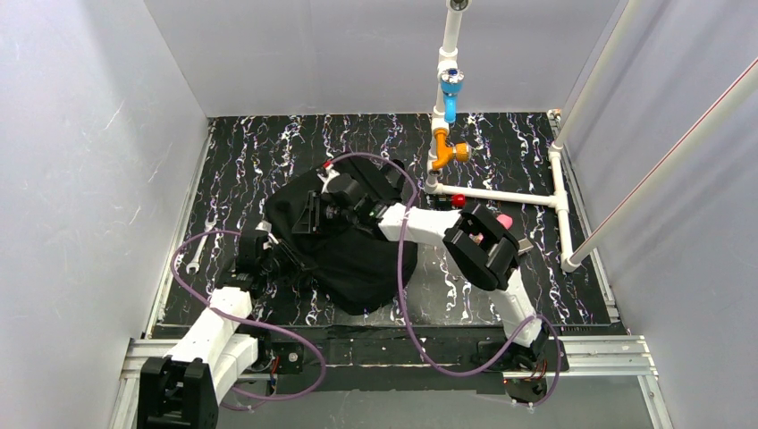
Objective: Pack the student bag
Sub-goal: Unzip the student bag at the center of the board, then move the distractor to the center of the board.
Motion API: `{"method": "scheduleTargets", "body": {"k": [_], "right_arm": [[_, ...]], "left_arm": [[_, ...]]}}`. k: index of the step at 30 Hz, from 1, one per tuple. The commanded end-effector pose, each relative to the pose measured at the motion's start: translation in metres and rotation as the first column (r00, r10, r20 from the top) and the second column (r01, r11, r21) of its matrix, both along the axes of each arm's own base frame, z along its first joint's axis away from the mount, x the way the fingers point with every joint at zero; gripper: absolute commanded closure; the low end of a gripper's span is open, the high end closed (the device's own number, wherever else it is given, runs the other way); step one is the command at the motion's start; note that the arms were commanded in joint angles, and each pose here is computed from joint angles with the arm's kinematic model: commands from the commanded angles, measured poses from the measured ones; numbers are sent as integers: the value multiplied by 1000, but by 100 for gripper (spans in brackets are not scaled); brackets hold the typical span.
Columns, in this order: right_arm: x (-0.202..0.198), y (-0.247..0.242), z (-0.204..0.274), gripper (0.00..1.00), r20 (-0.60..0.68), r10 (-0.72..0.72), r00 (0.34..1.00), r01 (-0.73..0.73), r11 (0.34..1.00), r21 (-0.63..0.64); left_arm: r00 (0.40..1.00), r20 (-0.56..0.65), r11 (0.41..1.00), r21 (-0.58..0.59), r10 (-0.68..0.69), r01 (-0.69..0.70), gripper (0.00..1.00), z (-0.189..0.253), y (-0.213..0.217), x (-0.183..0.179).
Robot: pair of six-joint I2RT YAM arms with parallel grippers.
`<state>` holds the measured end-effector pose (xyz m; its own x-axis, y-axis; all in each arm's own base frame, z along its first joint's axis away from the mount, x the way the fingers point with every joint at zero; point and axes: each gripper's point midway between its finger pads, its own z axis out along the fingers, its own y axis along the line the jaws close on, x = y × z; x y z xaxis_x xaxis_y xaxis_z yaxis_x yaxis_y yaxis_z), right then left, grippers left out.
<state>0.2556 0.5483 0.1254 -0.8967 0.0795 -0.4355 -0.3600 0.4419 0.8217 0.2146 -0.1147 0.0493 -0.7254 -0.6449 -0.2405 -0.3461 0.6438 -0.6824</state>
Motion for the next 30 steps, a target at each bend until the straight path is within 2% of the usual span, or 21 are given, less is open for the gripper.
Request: {"method": "scheduleTargets", "body": {"k": [1,4,8,13,17,19,21,24,28,30], "right_arm": [[12,-36,66,45,292,114,950,-53,977,-207],[21,-78,74,26,383,111,917,10,954,-300],[26,-136,83,11,452,77,889,112,919,-377],[31,-236,66,4,463,-43,885,281,843,-458],[42,-341,35,4,402,-158,902,386,714,-585],[42,-382,30,4,370,-249,895,436,662,-609],[36,-410,27,2,350,-326,878,478,621,-621],[24,-419,22,2,330,-357,874,486,627,-610],[6,-394,15,2,258,-287,922,384,750,-539],[4,-386,14,2,248,-259,933,354,781,-515]], "left_arm": [[1000,-19,999,44,-10,11,84,4,6,-10],[999,-15,998,52,-41,42,68,14,5,-16],[996,26,995,37,-89,88,63,40,0,-21],[984,112,989,-43,-138,144,47,78,-15,-21],[953,201,939,-213,-228,270,43,106,-44,-23],[938,230,916,-249,-261,316,36,115,-51,-26],[924,252,904,-249,-287,348,34,120,-53,-29],[927,244,912,-228,-284,340,29,120,-50,-33],[950,219,954,-156,-221,258,21,110,-36,-36],[954,217,963,-127,-206,236,19,108,-31,-36]]}}
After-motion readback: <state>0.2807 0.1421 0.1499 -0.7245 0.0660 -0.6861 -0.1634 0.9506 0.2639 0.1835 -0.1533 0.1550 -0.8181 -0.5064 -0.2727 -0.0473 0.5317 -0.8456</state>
